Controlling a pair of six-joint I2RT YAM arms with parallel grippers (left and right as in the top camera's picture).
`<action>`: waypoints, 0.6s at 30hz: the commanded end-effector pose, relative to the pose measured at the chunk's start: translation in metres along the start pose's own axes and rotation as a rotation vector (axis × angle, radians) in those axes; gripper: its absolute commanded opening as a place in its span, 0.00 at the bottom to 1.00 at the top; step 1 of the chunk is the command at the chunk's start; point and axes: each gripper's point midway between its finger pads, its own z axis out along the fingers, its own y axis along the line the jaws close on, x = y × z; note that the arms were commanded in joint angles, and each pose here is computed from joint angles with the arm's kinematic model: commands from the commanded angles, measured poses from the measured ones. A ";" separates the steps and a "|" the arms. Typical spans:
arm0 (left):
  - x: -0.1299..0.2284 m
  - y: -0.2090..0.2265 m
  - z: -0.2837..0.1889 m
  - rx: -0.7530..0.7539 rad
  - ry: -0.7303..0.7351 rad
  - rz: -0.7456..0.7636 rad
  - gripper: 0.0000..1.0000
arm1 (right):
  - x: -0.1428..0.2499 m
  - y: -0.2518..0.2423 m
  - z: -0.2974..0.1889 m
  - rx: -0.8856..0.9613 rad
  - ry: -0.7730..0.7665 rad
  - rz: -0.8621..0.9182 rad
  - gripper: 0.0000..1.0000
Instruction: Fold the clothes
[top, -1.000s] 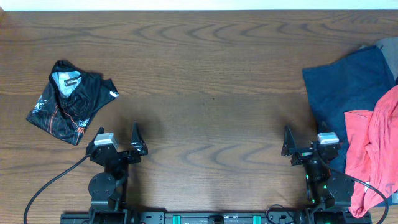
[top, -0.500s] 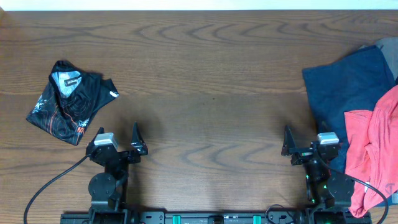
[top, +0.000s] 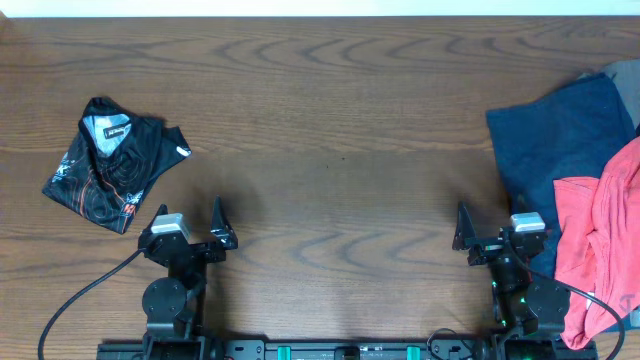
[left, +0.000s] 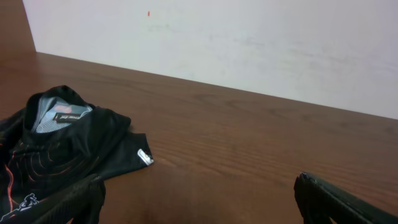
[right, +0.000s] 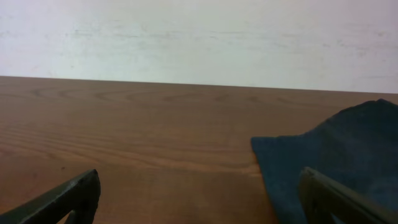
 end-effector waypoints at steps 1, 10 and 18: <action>0.016 0.006 0.001 -0.026 0.048 0.003 0.98 | 0.000 0.004 0.000 -0.018 -0.001 -0.012 0.99; 0.016 0.006 0.001 -0.027 0.047 0.003 0.98 | 0.000 0.004 0.000 -0.018 -0.001 -0.011 0.99; 0.015 0.002 0.000 -0.006 0.057 -0.050 0.98 | -0.001 0.004 -0.001 -0.018 0.006 0.068 0.99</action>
